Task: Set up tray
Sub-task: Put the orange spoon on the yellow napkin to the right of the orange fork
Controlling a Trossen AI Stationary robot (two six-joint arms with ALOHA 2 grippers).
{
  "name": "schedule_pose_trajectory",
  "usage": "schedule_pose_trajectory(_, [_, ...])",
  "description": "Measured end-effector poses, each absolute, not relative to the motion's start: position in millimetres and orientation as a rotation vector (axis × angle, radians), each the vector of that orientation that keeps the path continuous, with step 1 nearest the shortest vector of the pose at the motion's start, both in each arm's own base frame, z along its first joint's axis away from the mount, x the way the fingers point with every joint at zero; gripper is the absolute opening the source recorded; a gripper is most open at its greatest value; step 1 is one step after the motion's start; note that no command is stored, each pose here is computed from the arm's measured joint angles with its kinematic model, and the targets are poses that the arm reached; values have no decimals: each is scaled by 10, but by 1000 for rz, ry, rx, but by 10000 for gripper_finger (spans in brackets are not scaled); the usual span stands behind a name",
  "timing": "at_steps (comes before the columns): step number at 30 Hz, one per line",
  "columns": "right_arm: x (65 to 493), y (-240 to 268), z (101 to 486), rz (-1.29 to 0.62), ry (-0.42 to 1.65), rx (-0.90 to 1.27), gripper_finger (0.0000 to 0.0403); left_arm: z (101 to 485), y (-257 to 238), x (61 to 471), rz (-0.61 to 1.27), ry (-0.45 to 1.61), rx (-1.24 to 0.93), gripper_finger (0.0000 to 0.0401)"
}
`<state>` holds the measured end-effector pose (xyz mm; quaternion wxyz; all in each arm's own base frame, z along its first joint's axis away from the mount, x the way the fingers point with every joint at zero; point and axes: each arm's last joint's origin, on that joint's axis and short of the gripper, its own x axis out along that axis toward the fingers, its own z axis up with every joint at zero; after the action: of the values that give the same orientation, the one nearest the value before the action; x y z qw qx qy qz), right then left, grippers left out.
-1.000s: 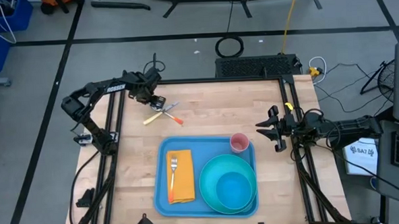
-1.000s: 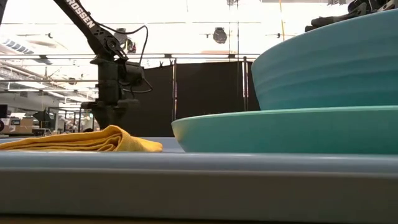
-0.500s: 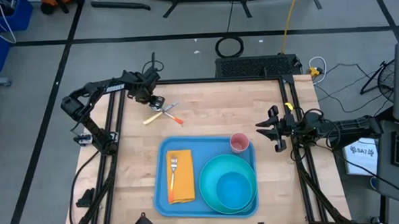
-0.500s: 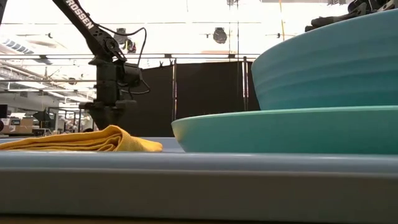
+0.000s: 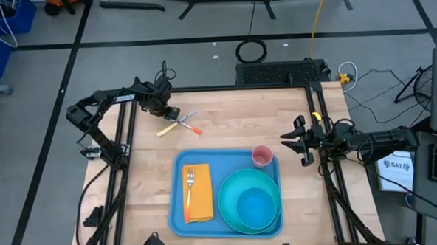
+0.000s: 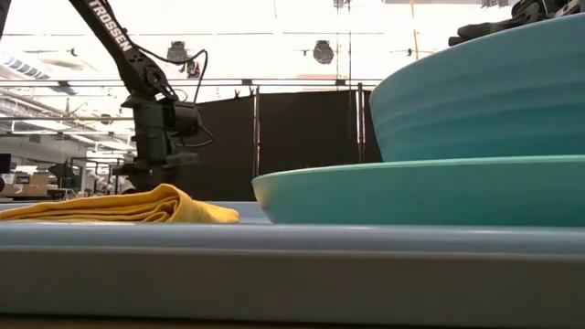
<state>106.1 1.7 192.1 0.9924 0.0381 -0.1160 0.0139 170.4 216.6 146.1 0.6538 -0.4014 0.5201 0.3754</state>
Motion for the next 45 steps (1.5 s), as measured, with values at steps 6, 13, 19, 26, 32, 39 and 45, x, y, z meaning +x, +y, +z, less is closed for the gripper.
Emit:
schedule_pose_trajectory(6, [1062, 17, 1921, 29, -232, 84, 89, 1470, 2195, 1748, 805, 1109, -926, 170])
schedule_pose_trajectory(13, [1062, 17, 1920, 28, -232, 83, 89, 1471, 2196, 1752, 799, 1104, -929, 166])
schedule_pose_trajectory(19, [1062, 17, 1921, 28, -232, 83, 89, 1474, 2198, 1759, 773, 1098, -923, 72])
schedule_pose_trajectory(26, [1062, 17, 1919, 27, -231, 83, 89, 1504, 2232, 1805, 702, 1019, -932, 23])
schedule_pose_trajectory(32, [1062, 17, 1918, 27, -230, 83, 89, 1516, 2249, 1832, 654, 983, -916, 18])
schedule_pose_trajectory(39, [1062, 16, 1919, 26, -230, 83, 89, 1663, 2164, 1894, 598, 943, -854, 10])
schedule_pose_trajectory(45, [1062, 17, 1917, 26, -230, 83, 89, 2013, 1969, 1872, 546, 874, -790, 4])
